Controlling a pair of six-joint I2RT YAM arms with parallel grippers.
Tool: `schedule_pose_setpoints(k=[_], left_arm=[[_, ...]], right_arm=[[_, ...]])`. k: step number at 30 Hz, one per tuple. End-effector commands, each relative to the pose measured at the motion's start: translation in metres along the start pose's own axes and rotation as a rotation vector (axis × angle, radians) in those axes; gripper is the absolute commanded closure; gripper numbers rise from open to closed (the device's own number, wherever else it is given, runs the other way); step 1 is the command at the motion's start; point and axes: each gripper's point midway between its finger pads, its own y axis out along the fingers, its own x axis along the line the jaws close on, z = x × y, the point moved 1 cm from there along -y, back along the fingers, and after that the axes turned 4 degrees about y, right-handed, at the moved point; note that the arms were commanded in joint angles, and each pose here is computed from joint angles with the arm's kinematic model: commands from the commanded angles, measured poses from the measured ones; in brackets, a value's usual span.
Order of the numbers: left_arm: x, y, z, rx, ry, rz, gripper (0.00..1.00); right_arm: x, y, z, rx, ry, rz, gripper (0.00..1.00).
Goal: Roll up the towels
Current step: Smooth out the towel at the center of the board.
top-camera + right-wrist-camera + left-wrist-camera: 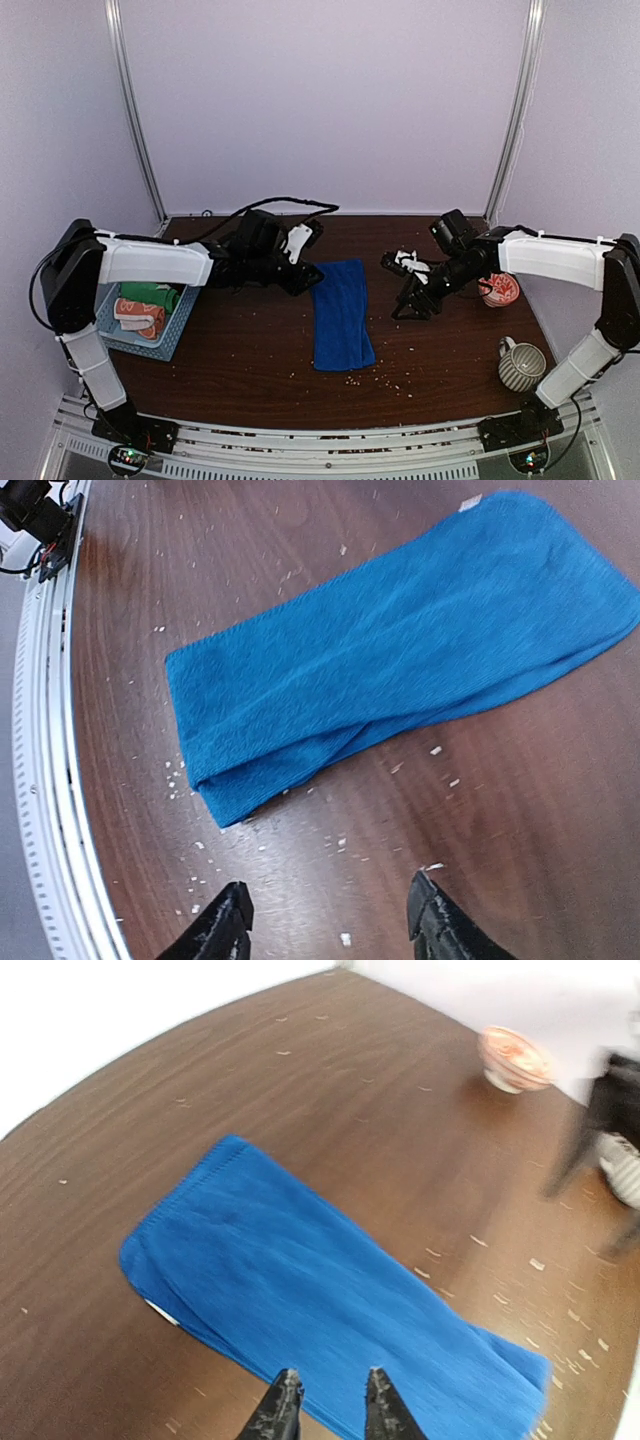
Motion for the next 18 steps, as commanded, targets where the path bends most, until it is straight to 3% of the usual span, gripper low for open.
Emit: schedule_pose_setpoints(k=[1,5,11,18], left_arm=[[-0.055,-0.008,0.025,-0.001,0.024,0.158,0.79],[-0.092,-0.002,0.053,0.089,0.070,0.188,0.82],[-0.121,-0.003,0.086,0.127,0.065,0.236,0.85],[-0.119,0.003,0.119,0.171,0.051,0.225,0.86]], right_arm=[[0.014,0.021,0.023,0.049,0.156,-0.116,0.46],[0.021,0.031,0.020,0.034,0.217,-0.199,0.45],[0.033,0.055,0.031,0.102,0.270,-0.314,0.49],[0.051,0.083,0.034,0.198,0.246,-0.361,0.61]])
